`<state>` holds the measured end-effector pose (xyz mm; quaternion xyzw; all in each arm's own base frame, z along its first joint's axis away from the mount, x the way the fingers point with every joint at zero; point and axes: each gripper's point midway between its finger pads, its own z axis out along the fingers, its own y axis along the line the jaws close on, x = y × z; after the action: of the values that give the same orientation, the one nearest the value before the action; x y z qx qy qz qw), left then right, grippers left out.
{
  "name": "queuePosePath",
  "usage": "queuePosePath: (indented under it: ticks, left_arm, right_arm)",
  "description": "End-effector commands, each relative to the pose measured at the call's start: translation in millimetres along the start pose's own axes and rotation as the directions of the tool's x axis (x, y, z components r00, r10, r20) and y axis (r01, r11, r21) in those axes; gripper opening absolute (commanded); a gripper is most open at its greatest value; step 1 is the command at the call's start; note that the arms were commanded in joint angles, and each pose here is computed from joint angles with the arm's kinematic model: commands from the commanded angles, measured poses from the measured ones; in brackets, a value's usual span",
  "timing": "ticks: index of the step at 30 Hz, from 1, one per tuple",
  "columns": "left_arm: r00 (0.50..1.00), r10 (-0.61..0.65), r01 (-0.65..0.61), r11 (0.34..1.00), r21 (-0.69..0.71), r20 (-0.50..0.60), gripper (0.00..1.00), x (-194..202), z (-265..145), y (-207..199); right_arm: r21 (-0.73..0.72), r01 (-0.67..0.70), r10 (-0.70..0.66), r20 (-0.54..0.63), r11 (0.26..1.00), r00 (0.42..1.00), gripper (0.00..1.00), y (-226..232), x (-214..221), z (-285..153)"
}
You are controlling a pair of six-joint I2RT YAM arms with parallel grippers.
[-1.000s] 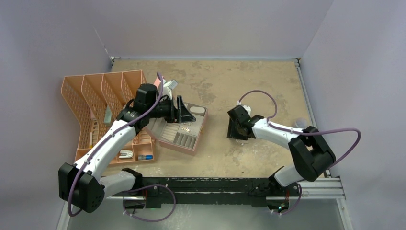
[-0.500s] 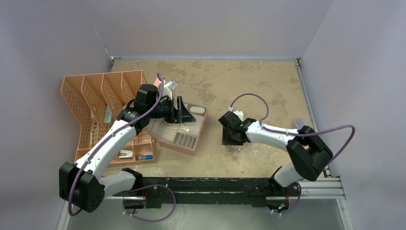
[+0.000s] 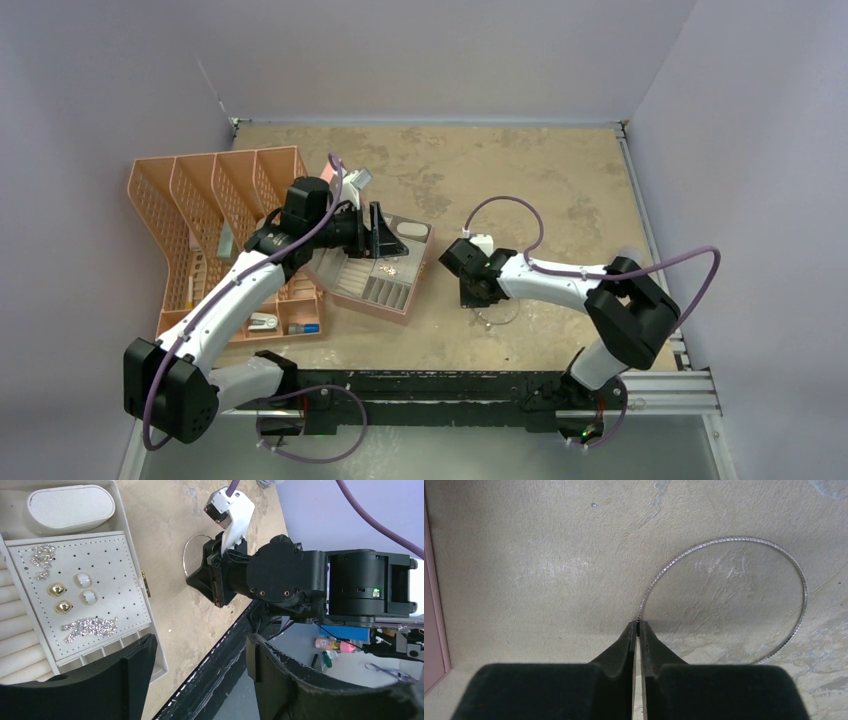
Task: Organize the mixed jewelry
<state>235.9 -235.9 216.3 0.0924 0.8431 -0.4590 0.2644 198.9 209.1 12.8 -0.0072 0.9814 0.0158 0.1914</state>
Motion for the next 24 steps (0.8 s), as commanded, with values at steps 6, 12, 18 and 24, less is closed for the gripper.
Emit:
queuePosePath:
  ticks: [6,12,18,24]
  left_arm:
    - [1.000,0.023,-0.023,1.000,0.014,0.022,0.65,-5,-1,-5]
    - [0.999,-0.037,0.036,0.999,0.020,0.020,0.65,-5,-1,-8]
    - [0.992,-0.122,0.120,0.990,0.079,0.022,0.65,-12,4,-20]
    - [0.991,-0.133,0.134,0.982,0.130,-0.014,0.65,-20,19,-29]
  right_arm:
    - [0.017,0.007,-0.006,-0.027,1.000,1.000,0.00,0,8,5]
    - [-0.079,-0.069,0.077,0.097,0.994,0.992,0.00,10,-14,-12]
    - [-0.251,-0.118,0.184,0.255,0.961,0.949,0.00,20,-42,-42]
    - [-0.381,-0.100,0.248,0.363,0.919,0.898,0.00,26,-62,-69]
